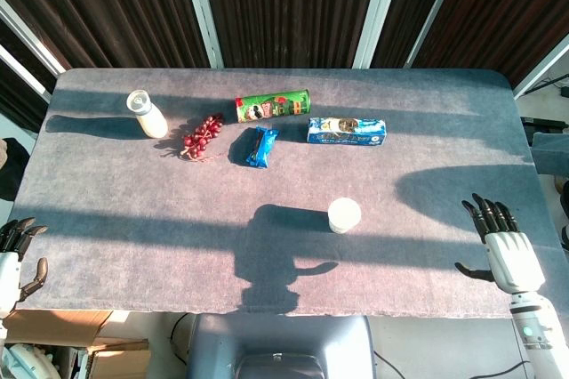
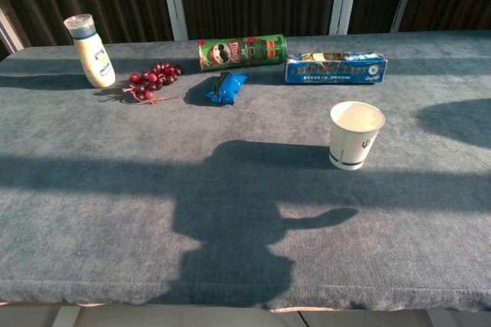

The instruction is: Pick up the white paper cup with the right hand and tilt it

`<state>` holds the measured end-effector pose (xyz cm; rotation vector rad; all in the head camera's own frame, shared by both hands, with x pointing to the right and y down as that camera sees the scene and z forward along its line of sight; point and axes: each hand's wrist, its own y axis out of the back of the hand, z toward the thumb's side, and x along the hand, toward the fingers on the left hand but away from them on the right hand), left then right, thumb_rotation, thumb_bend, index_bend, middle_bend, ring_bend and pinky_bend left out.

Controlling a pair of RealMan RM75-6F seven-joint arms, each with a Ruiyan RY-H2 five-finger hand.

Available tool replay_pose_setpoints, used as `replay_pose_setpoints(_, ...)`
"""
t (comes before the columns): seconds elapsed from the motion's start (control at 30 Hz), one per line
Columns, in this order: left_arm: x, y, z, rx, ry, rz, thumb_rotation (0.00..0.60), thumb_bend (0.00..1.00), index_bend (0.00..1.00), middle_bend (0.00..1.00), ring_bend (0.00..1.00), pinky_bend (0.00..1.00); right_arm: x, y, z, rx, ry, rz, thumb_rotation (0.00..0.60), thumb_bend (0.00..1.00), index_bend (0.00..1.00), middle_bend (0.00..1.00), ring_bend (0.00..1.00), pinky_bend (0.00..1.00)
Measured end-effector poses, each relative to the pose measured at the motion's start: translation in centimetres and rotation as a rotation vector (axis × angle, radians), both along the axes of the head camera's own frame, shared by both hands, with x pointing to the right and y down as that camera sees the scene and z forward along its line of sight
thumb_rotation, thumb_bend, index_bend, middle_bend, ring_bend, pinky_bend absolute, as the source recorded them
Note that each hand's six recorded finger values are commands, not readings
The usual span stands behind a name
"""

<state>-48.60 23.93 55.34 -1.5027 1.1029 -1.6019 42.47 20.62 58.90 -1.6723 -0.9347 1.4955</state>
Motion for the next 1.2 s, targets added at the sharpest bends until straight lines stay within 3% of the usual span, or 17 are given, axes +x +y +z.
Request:
replay_pose_setpoints(0.43, 0.0, 0.0, -0.3, 0.003, 0.022, -0.005, 0.600, 0.50, 0.25, 0.12, 0.09, 0.29, -0.4, -0.2, 0.8, -0.013, -0.034, 0.009, 0.600, 0.10, 0.00, 0.00, 0.00, 0.08)
replay_pose_setpoints(0.67, 0.0, 0.1, -0.6, 0.010, 0.052, 0.001, 0.600, 0.50, 0.25, 0.12, 0.09, 0.29, -1.4, -1.6, 2.2, -0.063, -0.208, 0.058, 0.600, 0.10, 0.00, 0.00, 0.00, 0.11)
replay_pose_setpoints(0.87, -0.1, 0.2, -0.9, 0.014, 0.066, -0.001, 0.600, 0.50, 0.26, 0.12, 0.09, 0.29, -4.4, -4.0, 4.3, -0.122, -0.351, 0.041, 0.600, 0.10, 0.00, 0.00, 0.00, 0.14)
replay_pose_setpoints(1.2, -0.3, 0.4, -1.5, 0.028, 0.083, -0.004, 0.600, 0.50, 0.25, 0.12, 0.09, 0.29, -8.9, -5.0, 8.9, -0.276, -0.453, 0.037, 0.600, 0.10, 0.02, 0.05, 0.01, 0.18)
